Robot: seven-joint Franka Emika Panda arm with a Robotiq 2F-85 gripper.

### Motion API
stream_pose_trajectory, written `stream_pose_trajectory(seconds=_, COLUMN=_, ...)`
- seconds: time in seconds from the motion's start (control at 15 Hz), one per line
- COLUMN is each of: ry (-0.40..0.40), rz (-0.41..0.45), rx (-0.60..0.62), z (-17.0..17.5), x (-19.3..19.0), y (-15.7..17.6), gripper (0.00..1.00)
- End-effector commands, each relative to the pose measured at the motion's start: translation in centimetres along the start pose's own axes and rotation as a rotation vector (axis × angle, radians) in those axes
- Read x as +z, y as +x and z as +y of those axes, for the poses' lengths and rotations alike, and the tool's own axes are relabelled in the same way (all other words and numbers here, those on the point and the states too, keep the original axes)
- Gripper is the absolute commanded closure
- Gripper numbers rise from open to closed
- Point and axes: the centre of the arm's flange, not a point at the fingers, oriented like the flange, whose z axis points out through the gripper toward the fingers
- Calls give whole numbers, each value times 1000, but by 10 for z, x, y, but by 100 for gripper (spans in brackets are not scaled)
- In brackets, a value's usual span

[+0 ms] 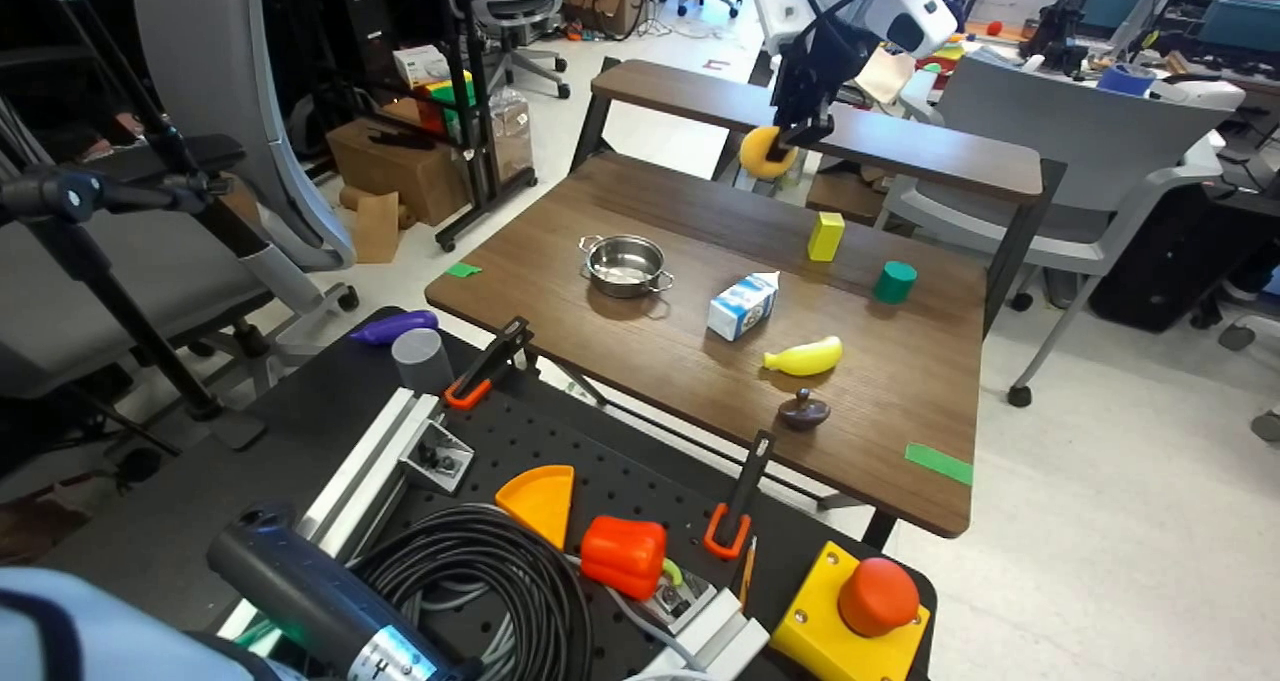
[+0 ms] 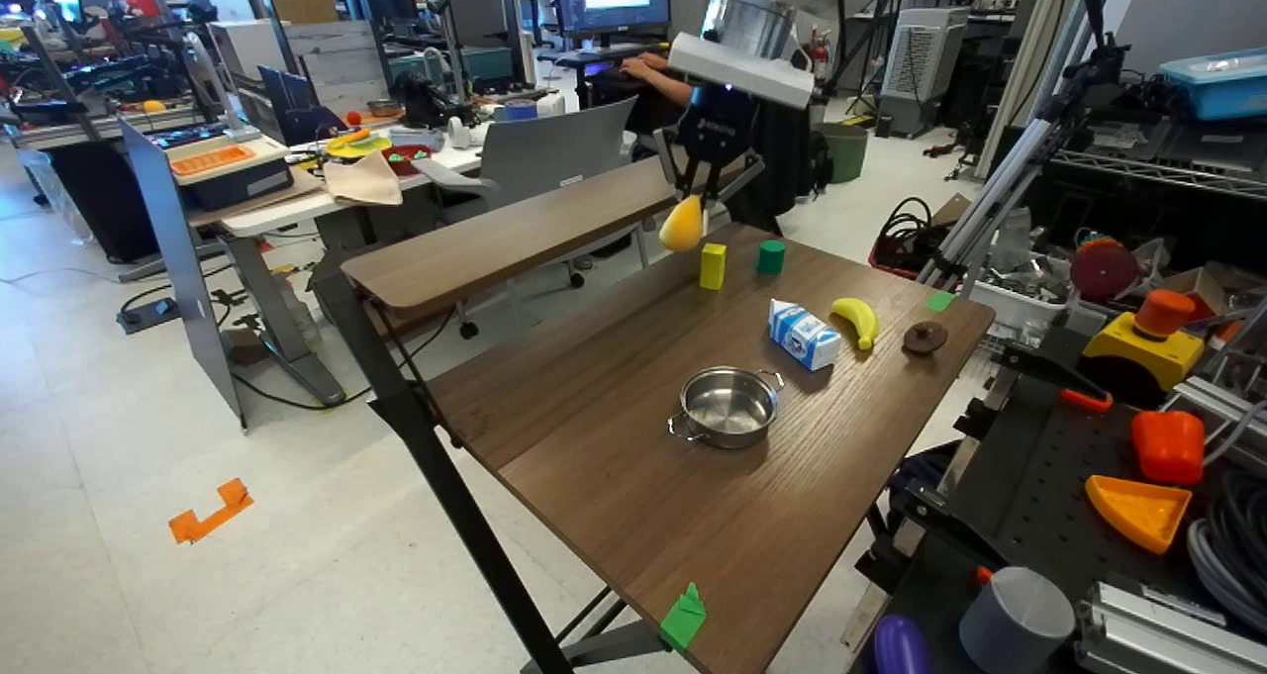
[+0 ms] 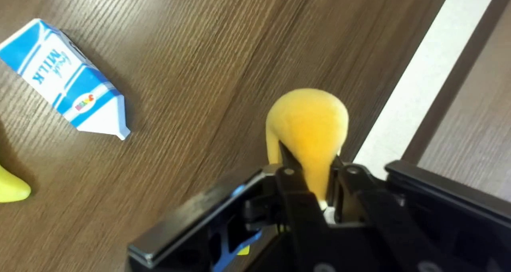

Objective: Remove the orange plushy from the pot and put it on the table

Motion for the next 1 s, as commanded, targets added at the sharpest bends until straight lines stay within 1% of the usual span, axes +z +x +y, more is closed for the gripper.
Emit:
stream_pose_trajectory(seconds=0.0, ry=-65, rz=69, rx=38, z=-9, x=32, y=6, gripper=96)
stream_pose_trajectory(seconds=0.07, ry=-103, rz=65, rx=47, z=-6, x=42, y=5, gripper=96)
stream_pose_trajectory(seconds=0.27, ry=-192, rz=97, rx=66, z=-6, x=62, y=3, gripper=96)
stream_pose_trajectory(seconds=0.47, ry=-240, rz=113, rx=93, z=4, x=86, y=8, gripper=96)
stream_pose_trajectory(seconds=0.67, ry=-269, rz=121, rx=113, z=6, x=96, y=12, gripper=96)
stream_pose_trajectory(seconds=0.73, ry=-275, rz=122, rx=115, z=7, x=98, y=13, gripper=59)
stream_pose_trajectory(seconds=0.8, ry=-279, rz=121, rx=119, z=6, x=98, y=13, gripper=57)
stream_pose_trajectory(seconds=0.87, ry=-281, rz=119, rx=119, z=6, x=96, y=12, gripper=52)
stream_pose_trajectory(seconds=0.93, ry=-283, rz=116, rx=117, z=4, x=94, y=11, gripper=44)
